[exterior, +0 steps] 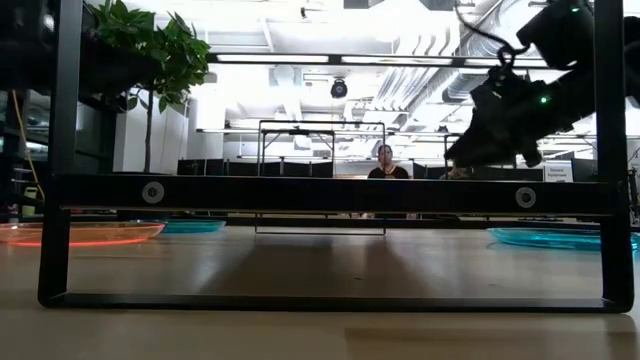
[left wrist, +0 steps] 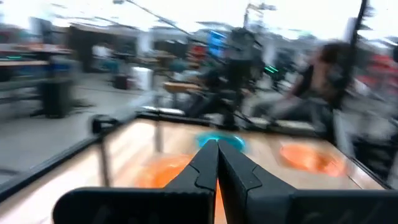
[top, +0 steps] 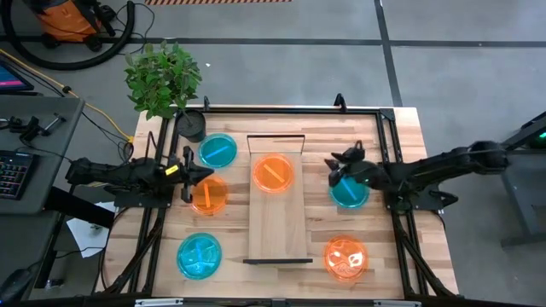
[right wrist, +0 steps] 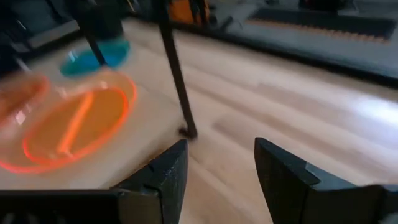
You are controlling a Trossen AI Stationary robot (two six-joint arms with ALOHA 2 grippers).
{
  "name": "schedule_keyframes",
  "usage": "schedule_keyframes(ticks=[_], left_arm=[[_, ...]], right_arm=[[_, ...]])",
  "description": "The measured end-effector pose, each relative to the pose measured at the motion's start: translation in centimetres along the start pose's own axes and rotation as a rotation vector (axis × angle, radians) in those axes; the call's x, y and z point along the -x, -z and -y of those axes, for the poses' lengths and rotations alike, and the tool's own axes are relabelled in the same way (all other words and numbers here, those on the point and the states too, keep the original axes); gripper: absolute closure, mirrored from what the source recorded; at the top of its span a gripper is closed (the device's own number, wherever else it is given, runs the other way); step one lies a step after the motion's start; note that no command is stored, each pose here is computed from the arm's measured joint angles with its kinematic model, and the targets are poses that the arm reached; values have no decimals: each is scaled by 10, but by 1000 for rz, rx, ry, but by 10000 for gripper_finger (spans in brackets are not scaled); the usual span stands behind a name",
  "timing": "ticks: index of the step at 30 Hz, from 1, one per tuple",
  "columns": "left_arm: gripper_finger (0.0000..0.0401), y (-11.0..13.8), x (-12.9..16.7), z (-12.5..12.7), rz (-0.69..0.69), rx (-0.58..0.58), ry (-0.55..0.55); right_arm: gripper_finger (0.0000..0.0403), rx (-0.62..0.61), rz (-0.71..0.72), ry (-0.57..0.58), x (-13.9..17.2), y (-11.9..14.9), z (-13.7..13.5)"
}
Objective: Place and stack plates onto a shelf
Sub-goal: Put the top left blue plate on the shelf
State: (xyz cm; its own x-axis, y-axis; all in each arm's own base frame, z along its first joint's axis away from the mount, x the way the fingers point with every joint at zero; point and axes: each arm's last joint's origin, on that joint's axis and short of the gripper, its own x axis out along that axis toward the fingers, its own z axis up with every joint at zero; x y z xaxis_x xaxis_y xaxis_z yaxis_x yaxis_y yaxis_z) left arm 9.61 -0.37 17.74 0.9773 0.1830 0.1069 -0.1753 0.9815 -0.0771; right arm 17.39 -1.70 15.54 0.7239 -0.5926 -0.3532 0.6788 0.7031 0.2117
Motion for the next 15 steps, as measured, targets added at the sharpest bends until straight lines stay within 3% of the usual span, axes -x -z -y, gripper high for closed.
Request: schedule_keyframes(ticks=[4, 8, 15], left_arm=[[386, 1, -3, -4, -26, -22, -172], [343, -2, -9, -4, -108, -65, -235], [261, -11, -32, -6, -441, -78, -354]], right_arm=[[236, -20, 49, -47, 4, -3, 10], [236, -42, 57, -69, 8, -3, 13], [236, -69, 56, -82, 8, -4, 13]])
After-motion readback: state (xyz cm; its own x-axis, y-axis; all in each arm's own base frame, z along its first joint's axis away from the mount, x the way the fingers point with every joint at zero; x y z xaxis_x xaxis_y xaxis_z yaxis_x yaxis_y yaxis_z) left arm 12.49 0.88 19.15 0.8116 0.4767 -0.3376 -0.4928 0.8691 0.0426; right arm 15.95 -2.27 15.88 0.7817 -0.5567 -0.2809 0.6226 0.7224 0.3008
